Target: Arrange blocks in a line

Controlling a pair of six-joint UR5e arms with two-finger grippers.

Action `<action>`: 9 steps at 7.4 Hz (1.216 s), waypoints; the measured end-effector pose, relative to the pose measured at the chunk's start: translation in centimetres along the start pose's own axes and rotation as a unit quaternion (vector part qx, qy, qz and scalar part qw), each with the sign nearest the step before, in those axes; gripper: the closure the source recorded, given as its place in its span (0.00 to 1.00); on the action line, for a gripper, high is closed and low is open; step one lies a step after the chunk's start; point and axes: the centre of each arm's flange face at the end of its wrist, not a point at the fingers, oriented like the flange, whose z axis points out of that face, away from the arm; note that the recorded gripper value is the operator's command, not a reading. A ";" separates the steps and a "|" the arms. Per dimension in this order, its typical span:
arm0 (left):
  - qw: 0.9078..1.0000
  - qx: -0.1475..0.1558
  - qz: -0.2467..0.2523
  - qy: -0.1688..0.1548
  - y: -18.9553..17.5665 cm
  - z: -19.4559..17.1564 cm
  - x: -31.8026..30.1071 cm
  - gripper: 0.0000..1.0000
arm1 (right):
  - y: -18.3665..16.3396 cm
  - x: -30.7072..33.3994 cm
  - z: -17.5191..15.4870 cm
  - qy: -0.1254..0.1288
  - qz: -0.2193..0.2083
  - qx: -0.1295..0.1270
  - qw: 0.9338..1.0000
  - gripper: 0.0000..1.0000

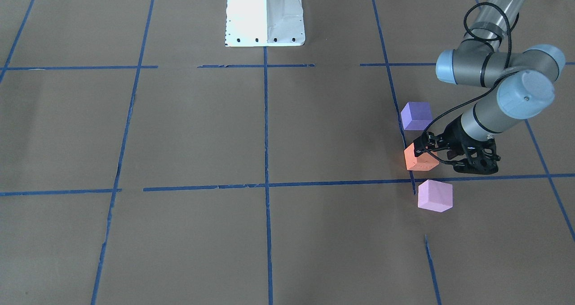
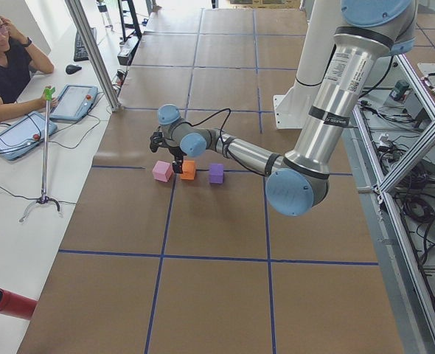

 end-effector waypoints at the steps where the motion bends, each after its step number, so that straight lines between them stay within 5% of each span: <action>1: 1.000 0.007 0.002 -0.003 -0.1 -2.4 0.2 0.00 | 0.0 0.0 0.0 0.000 0.000 0.000 1.000 0.00; 6: 0.993 0.013 0.094 -0.067 -0.8 -15.4 -11.2 0.00 | 0.0 0.0 0.0 0.000 0.000 0.000 1.000 0.00; 9: 0.989 0.005 0.113 -0.092 5.1 -19.2 -27.3 0.00 | 0.0 0.0 0.0 0.000 0.000 0.000 1.000 0.00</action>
